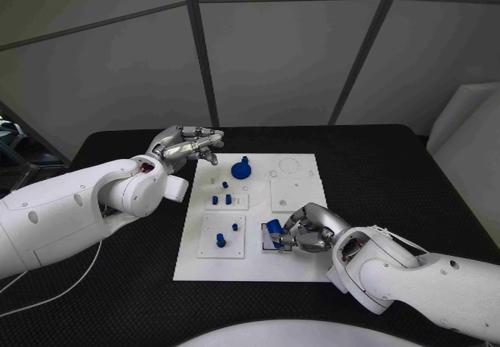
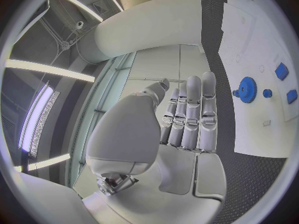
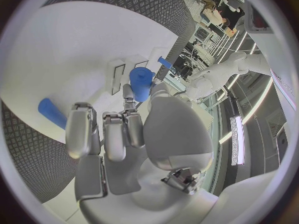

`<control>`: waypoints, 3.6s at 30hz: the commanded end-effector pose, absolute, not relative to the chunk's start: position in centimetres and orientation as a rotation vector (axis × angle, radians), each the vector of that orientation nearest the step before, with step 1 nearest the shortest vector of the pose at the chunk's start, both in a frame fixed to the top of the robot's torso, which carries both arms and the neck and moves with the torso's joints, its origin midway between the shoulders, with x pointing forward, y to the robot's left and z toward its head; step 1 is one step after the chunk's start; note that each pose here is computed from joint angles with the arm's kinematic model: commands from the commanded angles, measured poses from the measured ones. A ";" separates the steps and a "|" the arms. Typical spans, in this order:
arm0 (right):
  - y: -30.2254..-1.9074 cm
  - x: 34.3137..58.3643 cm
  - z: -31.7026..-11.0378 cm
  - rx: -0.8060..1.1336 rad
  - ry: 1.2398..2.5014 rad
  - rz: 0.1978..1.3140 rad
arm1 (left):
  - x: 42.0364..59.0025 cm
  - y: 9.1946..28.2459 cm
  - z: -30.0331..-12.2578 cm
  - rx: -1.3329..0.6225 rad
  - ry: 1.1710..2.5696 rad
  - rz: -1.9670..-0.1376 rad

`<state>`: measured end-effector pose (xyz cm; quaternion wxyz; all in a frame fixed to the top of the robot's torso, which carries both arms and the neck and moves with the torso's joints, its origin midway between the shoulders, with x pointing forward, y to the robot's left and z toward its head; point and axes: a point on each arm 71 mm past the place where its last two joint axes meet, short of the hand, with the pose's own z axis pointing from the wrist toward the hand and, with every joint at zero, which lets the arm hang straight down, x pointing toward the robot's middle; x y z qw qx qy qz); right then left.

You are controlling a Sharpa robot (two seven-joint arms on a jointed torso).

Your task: Assemble the parts on the task board

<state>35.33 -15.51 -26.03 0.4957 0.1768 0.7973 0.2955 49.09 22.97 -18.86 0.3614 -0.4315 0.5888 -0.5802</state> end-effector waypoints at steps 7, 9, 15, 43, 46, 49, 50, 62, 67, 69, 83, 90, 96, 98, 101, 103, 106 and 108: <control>-14.9 35.6 -26.4 0.402 1.965 0.685 | 49.0 22.8 -18.7 -1.107 1.521 -1.509; -14.8 35.6 -26.4 0.399 1.963 0.682 | 49.0 22.8 -18.7 -1.107 1.521 -1.509; -14.7 35.7 -26.4 0.387 1.954 0.684 | 49.0 23.0 -18.7 -1.107 1.521 -1.507; -14.7 35.4 -25.4 0.284 1.876 0.730 | 49.1 23.1 -18.8 -1.110 1.523 -1.503; -14.7 35.4 -25.4 0.270 1.873 0.721 | 49.1 23.0 -18.8 -1.110 1.524 -1.504; -14.7 35.5 -25.4 0.271 1.867 0.702 | 49.1 23.0 -18.8 -1.110 1.524 -1.504; -14.7 35.5 -25.4 0.272 1.866 0.697 | 49.1 23.0 -18.8 -1.110 1.524 -1.504; -14.8 35.6 -25.4 0.263 1.851 0.692 | 49.1 23.1 -18.8 -1.111 1.524 -1.501; -15.3 35.3 -24.8 0.285 1.805 0.759 | 49.0 23.2 -18.8 -1.111 1.523 -1.499; -15.9 35.0 -24.4 0.302 1.781 0.786 | 49.0 23.3 -18.8 -1.112 1.522 -1.496; -23.9 34.8 -23.1 0.267 1.768 0.579 | 49.1 23.3 -19.0 -1.114 1.521 -1.492; -24.5 35.0 -23.4 0.178 1.786 0.467 | 49.1 23.1 -19.1 -1.115 1.526 -1.495; -24.5 35.3 -24.1 0.127 1.823 0.401 | 49.0 23.2 -19.2 -1.117 1.526 -1.493; -24.3 35.4 -24.3 0.119 1.830 0.397 | 49.0 23.2 -19.2 -1.117 1.526 -1.493; -24.0 35.5 -24.5 0.111 1.838 0.395 | 49.0 23.2 -19.3 -1.117 1.527 -1.494; -23.8 35.6 -24.8 0.106 1.847 0.392 | 48.9 23.2 -19.3 -1.117 1.528 -1.495; -23.6 35.7 -25.2 0.097 1.868 0.382 | 48.9 23.2 -19.3 -1.117 1.529 -1.496; -23.5 35.7 -25.4 0.093 1.879 0.378 | 48.9 23.3 -19.3 -1.117 1.528 -1.495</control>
